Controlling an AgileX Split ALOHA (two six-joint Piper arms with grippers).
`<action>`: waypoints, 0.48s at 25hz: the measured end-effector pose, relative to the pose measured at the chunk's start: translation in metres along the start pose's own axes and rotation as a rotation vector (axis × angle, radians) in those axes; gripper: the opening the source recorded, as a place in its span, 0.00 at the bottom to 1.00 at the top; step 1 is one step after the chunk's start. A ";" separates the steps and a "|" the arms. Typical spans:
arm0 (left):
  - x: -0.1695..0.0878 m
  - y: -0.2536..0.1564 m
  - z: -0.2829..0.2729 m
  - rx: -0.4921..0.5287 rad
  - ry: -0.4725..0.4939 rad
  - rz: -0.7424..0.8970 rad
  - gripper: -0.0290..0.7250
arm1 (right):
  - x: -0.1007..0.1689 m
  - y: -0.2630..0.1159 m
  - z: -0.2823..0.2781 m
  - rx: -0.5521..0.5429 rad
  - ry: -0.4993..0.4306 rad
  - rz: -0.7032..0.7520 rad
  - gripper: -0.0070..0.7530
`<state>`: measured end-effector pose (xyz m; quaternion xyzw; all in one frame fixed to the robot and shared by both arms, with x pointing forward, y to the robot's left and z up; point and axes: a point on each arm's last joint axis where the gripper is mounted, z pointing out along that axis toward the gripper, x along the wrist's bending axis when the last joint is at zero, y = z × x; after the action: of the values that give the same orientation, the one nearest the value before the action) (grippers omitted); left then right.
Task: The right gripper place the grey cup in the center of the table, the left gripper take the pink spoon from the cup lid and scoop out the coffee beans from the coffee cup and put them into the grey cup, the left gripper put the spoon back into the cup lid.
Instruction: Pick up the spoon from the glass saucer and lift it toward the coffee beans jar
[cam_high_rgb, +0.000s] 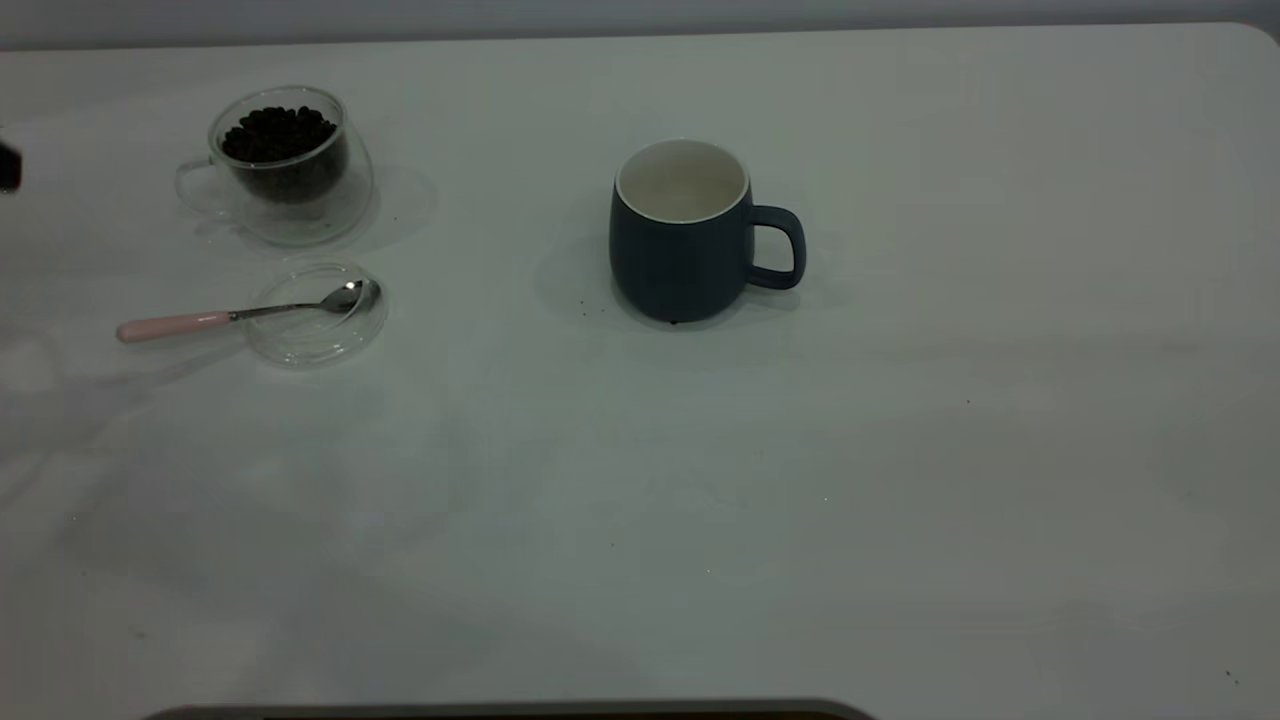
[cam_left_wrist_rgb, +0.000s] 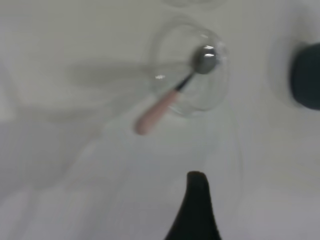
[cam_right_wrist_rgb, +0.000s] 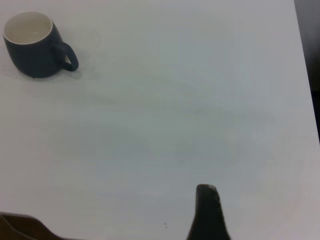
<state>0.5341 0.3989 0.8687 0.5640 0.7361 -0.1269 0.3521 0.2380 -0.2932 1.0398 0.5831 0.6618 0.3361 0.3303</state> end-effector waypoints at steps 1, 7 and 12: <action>0.009 -0.001 0.002 -0.004 -0.007 -0.012 0.98 | 0.000 0.000 0.000 0.000 0.000 0.000 0.79; 0.055 -0.008 0.016 0.018 -0.081 -0.075 0.98 | 0.000 0.000 0.000 0.000 0.000 0.000 0.79; 0.070 -0.007 0.031 0.037 -0.113 -0.074 0.98 | 0.000 0.000 0.000 0.000 0.000 0.000 0.79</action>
<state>0.5312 0.4305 0.7981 0.5349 0.7327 -0.1851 0.3777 0.2380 -0.2932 1.0398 0.5831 0.6618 0.3361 0.3303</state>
